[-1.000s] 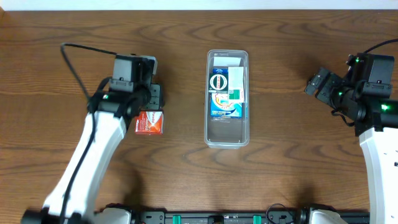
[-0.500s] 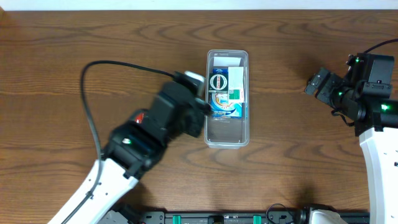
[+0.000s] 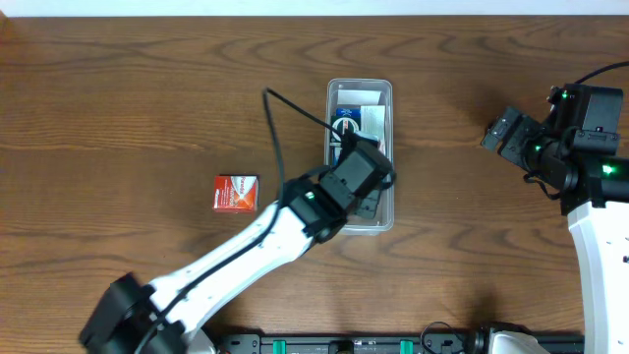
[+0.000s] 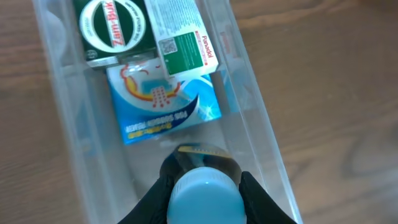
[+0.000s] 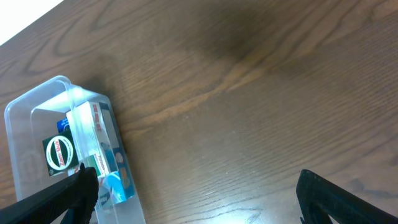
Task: Pack container
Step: 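Carry the bottle with the left gripper and lower it into the container, then release the bottle, move left gripper back and grasp the red-and-white box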
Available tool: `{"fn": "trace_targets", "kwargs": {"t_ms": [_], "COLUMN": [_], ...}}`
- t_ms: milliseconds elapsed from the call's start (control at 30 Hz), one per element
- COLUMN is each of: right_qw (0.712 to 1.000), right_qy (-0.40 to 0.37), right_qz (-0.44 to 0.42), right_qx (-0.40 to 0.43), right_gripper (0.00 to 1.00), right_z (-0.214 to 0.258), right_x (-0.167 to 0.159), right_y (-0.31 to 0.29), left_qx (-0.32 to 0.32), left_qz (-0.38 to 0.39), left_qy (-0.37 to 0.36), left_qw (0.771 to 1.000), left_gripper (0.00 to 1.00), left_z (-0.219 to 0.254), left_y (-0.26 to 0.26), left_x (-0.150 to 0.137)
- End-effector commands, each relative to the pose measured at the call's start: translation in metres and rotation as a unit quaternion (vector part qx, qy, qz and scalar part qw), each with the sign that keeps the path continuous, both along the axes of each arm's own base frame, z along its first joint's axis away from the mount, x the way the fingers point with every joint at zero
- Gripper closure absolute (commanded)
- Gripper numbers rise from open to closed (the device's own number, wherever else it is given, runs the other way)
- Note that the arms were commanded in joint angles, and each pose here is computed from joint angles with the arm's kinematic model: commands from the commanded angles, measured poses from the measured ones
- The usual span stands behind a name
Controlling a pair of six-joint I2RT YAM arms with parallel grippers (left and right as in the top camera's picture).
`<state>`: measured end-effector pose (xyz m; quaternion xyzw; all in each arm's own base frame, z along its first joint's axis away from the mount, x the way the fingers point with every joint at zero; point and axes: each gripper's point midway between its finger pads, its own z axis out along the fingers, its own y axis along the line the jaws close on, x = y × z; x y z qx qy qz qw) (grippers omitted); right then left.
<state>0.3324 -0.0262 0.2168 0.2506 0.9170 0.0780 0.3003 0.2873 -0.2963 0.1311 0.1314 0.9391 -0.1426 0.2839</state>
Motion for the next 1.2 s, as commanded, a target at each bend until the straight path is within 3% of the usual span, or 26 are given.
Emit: {"fn": "trace_targets", "kwargs": {"t_ms": [0, 400, 467, 600, 667, 733, 1067, 1167], "right_qw": [1.0, 1.0, 1.0, 1.0, 1.0, 1.0, 1.0, 1.0], "right_qy": [-0.001, -0.001, -0.001, -0.001, -0.001, -0.001, -0.001, -0.001], "right_qz": [-0.003, -0.003, -0.003, -0.003, -0.003, -0.003, -0.003, -0.003], "right_qx": [0.001, 0.001, 0.001, 0.001, 0.001, 0.001, 0.001, 0.001], "right_gripper": [0.01, 0.01, 0.01, 0.01, 0.01, 0.01, 0.01, 0.01], "right_z": [0.001, 0.001, 0.001, 0.001, 0.001, 0.001, 0.001, 0.001], "right_x": [0.0, 0.0, 0.0, 0.0, 0.0, 0.0, 0.0, 0.0], "right_y": [-0.001, -0.001, -0.001, -0.001, -0.001, -0.001, -0.001, -0.001], "left_qx": [-0.013, -0.008, -0.009, -0.012, -0.015, -0.018, -0.027, 0.016], "left_qz": [0.052, 0.08, 0.079, 0.079, 0.079, 0.075, 0.041, 0.081], "left_qy": [-0.022, -0.01, -0.01, -0.012, -0.014, -0.019, -0.084, -0.097], "left_qw": [0.998, 0.997, 0.997, 0.997, 0.997, 0.997, 0.995, 0.992], "left_gripper": [0.81, 0.79, 0.69, 0.58, 0.44, 0.38, 0.35, 0.21], "left_z": [0.006, -0.017, -0.018, -0.018, -0.017, -0.013, 0.075, 0.087], "left_y": [-0.004, -0.008, -0.009, -0.01, -0.011, -0.013, 0.003, 0.045], "left_x": [0.016, 0.024, 0.024, 0.025, 0.026, 0.027, 0.022, 0.02]}}
